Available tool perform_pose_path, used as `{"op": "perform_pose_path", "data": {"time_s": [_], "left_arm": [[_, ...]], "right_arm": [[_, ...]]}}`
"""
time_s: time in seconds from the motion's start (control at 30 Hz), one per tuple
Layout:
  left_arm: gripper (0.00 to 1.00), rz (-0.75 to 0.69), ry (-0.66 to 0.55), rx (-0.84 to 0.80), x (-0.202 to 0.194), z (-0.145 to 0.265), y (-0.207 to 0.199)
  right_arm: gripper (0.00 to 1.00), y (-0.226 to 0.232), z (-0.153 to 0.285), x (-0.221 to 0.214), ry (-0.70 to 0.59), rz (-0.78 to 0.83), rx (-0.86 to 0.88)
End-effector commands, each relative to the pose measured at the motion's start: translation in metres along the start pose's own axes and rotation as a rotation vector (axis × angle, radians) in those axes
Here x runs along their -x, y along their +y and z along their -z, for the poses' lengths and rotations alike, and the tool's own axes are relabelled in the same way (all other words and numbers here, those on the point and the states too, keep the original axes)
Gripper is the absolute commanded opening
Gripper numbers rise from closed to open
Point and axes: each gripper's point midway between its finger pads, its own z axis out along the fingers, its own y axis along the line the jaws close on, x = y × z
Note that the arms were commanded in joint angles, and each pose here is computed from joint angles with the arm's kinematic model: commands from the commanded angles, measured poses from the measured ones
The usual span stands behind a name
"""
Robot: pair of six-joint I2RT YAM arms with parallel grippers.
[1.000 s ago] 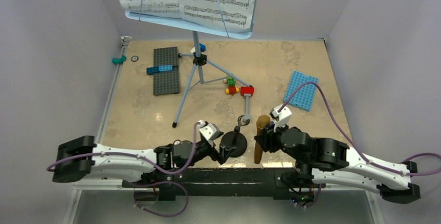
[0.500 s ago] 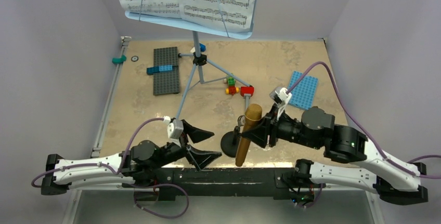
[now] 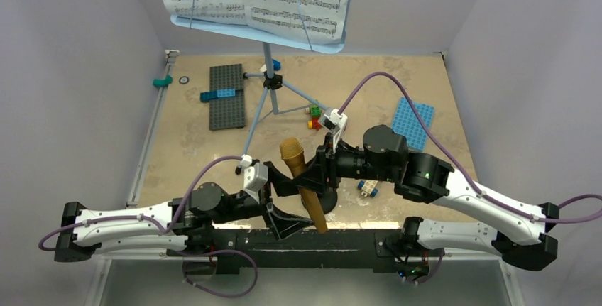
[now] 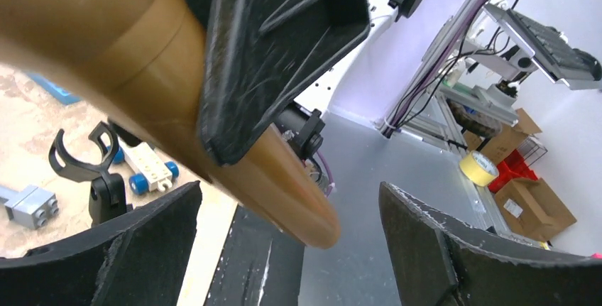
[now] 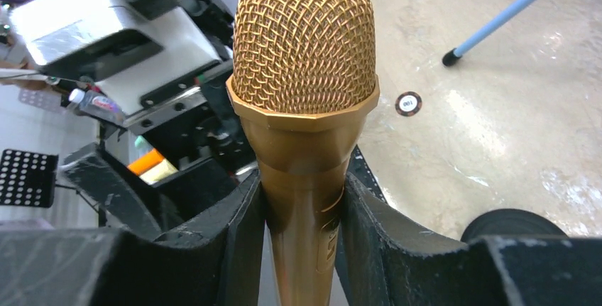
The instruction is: Pack up the instrument practice props
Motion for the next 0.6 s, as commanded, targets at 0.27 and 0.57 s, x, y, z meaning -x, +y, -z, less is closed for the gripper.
{"op": "perform_pose_path", "data": {"time_s": [0.27, 0.57], "left_arm": [[1.00, 0.025, -0.211, 0.074, 0.036, 0.020, 0.013], [1.00, 0.014, -0.213, -0.004, 0.046, -0.002, -0.005]], "right_arm": [[0.00, 0.052, 0.020, 0.040, -0.186, -0.009, 0.246], [0.00, 0.067, 0.015, 0.050, -0.253, -0.025, 0.336]]}}
